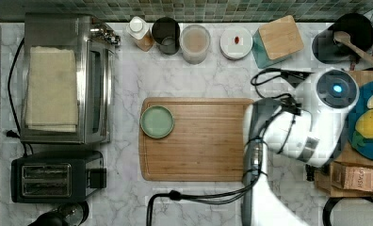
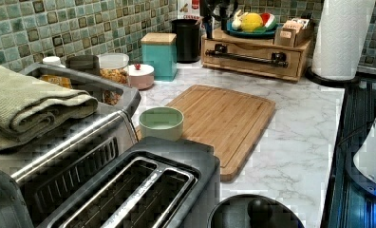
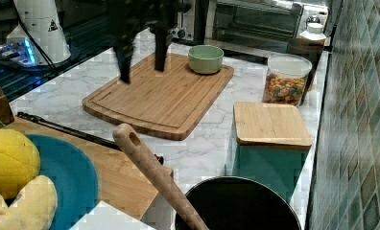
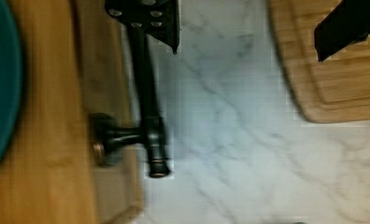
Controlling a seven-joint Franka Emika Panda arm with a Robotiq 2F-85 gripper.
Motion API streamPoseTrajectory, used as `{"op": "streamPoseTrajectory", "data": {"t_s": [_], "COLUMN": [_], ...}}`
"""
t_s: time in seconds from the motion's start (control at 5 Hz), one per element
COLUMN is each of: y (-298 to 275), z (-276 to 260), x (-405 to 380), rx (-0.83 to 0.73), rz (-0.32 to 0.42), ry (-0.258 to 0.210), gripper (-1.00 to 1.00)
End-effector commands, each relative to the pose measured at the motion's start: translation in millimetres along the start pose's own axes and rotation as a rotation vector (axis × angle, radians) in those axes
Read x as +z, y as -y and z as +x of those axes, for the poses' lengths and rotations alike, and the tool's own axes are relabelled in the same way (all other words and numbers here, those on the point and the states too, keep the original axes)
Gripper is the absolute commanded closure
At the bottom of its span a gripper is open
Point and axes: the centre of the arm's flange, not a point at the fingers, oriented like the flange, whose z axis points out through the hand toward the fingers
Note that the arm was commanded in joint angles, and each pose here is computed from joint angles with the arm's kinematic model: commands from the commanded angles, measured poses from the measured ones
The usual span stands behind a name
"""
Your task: Open the drawer.
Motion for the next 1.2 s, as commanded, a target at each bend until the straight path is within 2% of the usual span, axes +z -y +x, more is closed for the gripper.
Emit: {"op": "streamPoseTrajectory", "data": {"t_s": [0.2,0.4,0.6,0.8,1.0,1.2], "y": [-40,-39,-44,-47,-48,-51], "z": [-10,-22,-31,-40,-39,-39], "x": [16,34,52,62,74,96], "rx": [-0.126,-0.12,-0.14,-0.131,-0.144,-0.124], "rz": [0.018,0.035,0.058,0.062,0.029,-0.029], "ry": [-0.075,-0.11,-0.12,-0.105,-0.079,-0.1], "gripper": [-1.0,-1.0,-1.0,-1.0,-1.0,-1.0]}}
